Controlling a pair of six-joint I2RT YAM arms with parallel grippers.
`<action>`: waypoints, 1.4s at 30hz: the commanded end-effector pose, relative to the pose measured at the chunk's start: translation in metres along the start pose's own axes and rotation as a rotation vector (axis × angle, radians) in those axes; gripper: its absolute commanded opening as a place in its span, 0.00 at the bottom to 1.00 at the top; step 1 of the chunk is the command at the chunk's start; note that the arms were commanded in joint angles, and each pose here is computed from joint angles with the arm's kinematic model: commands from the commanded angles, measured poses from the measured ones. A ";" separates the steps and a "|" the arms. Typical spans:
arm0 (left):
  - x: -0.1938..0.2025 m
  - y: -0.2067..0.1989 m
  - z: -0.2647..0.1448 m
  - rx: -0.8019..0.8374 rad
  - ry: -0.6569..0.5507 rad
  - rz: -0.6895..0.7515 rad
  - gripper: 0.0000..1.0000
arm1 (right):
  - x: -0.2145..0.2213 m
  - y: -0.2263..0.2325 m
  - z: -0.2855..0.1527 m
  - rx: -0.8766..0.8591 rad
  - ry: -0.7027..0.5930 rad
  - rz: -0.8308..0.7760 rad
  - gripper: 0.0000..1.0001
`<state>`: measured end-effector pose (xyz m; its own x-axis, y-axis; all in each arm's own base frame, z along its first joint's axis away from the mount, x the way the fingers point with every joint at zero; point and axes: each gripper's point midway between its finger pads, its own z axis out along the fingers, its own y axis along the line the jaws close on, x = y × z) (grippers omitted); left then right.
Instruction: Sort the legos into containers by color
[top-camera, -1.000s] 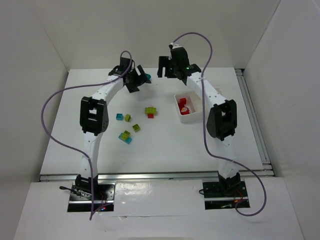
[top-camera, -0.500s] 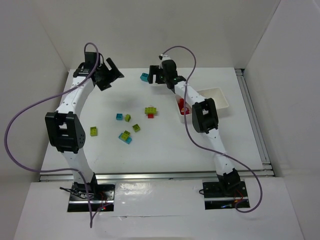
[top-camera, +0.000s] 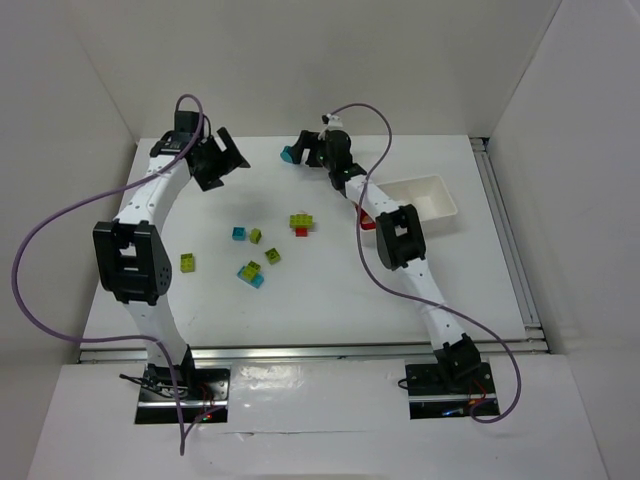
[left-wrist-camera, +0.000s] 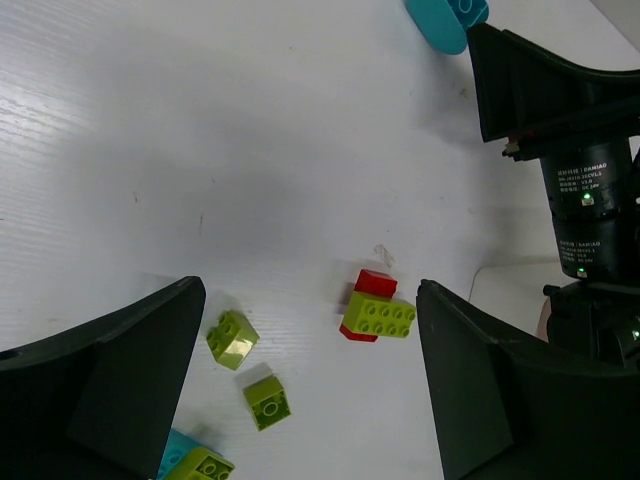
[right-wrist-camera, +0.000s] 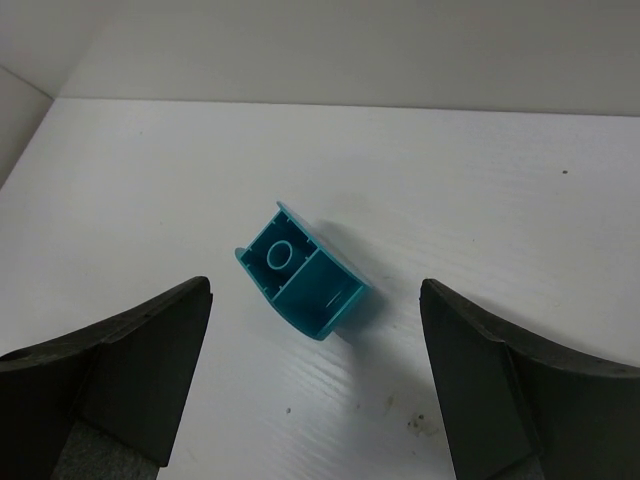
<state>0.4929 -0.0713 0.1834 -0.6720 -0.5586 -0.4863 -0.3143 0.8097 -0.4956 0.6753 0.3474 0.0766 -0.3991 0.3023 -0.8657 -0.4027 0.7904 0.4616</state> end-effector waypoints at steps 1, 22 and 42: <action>0.005 0.007 0.006 -0.009 0.029 0.027 0.96 | -0.039 0.019 0.005 -0.098 -0.145 0.019 0.92; 0.009 0.017 0.010 -0.028 0.047 0.034 0.96 | 0.000 0.060 0.007 -0.210 -0.055 -0.024 0.85; 0.014 0.029 0.016 -0.040 0.082 0.031 0.96 | 0.015 0.052 0.018 -0.072 -0.102 -0.094 0.69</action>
<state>0.4884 -0.0590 0.1566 -0.7162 -0.5303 -0.4537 -0.3270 0.8293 -0.4532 0.6594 0.3907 0.0536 -0.3672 0.2513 -0.8956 -0.4595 0.7881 0.4095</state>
